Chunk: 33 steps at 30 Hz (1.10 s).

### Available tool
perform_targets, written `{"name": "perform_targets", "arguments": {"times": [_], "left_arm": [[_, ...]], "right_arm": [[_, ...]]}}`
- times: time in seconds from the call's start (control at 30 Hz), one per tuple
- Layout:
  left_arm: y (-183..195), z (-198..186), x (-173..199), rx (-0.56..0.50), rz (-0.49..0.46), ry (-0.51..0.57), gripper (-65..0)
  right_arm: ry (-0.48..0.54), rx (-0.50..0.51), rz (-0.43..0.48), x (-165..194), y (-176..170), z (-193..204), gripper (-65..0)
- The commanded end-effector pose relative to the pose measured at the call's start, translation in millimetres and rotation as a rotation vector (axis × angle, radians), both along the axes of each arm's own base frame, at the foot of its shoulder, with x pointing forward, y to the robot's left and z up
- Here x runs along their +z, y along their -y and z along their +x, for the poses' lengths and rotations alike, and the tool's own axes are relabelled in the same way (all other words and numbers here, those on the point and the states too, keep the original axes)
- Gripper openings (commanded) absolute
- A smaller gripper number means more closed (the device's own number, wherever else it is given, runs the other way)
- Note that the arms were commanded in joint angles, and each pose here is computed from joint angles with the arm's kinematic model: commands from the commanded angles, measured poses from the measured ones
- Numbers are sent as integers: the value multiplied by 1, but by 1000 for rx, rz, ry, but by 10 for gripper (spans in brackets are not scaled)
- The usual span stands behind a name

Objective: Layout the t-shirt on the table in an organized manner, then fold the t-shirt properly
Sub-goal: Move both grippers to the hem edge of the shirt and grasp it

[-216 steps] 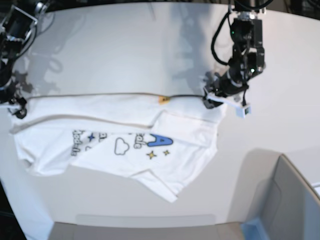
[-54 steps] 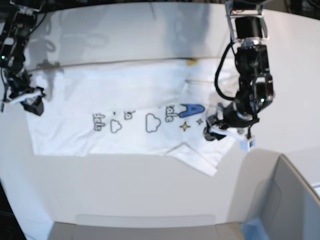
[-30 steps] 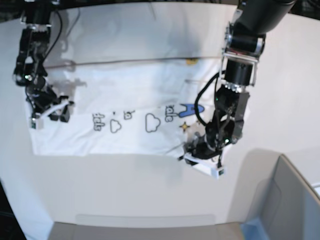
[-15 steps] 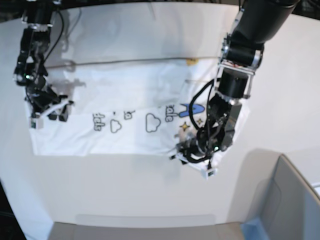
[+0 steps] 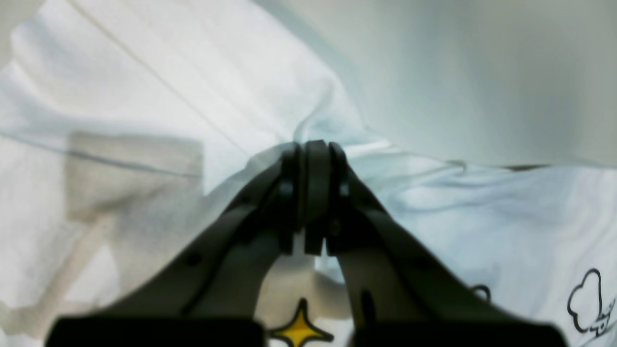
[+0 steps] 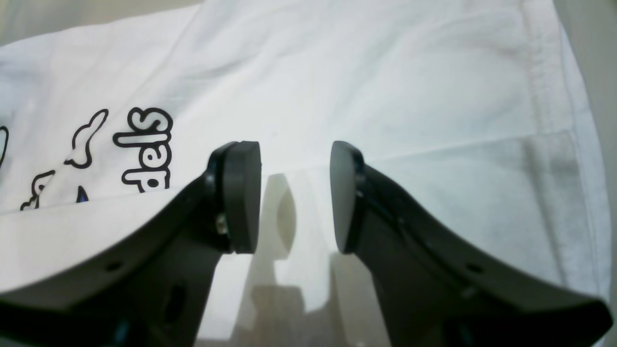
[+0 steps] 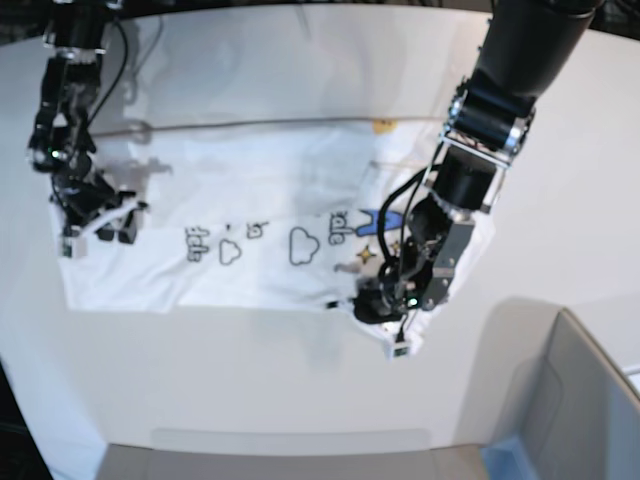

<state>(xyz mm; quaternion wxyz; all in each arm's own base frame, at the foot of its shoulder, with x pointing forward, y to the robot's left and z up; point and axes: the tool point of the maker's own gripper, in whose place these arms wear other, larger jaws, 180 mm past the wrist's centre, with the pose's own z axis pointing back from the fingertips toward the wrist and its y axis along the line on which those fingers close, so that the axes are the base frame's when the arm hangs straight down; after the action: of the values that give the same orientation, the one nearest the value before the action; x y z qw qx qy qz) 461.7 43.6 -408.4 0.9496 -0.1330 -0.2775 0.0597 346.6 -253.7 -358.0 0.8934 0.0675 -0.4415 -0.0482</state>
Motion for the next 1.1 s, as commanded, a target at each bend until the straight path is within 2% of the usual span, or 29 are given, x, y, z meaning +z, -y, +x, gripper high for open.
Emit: {"name": "perform_targets", "arguments": {"times": [0.0,0.1,0.2,0.27,0.4,0.57,0.7,0.87,0.93,1.07], "left_arm": [[12,-9,0,-34,-27,-58,-650],[21,-16,9,-43,-63,-27,-650],[-3,-15,27,97,-100,20,-650],[-7,-15,39,149,-121,48,-650],[-7,-13,55,157,-133,97,-650],[-17,-17,67,189,-166,145,-650],[-31,-20,79,245,-215,179,-650],[-31,-23,84,244,-224,191,-650],[-32,-23,84,245,-224,190,-650],[-31,-23,83,244,-223,188,-650]], "right_arm": [[67,3,-14,21,5,11,-407],[69,2,-16,21,5,11,-407],[76,1,-19,23,7,12,-407],[89,1,-33,30,11,17,-407],[123,-11,-47,44,20,26,-407],[225,-131,-61,86,67,40,-407],[189,-184,-127,94,117,44,-407],[120,-273,-149,93,177,44,-407],[114,-283,-150,95,185,47,-408],[79,-196,-199,92,166,62,-408]]}}
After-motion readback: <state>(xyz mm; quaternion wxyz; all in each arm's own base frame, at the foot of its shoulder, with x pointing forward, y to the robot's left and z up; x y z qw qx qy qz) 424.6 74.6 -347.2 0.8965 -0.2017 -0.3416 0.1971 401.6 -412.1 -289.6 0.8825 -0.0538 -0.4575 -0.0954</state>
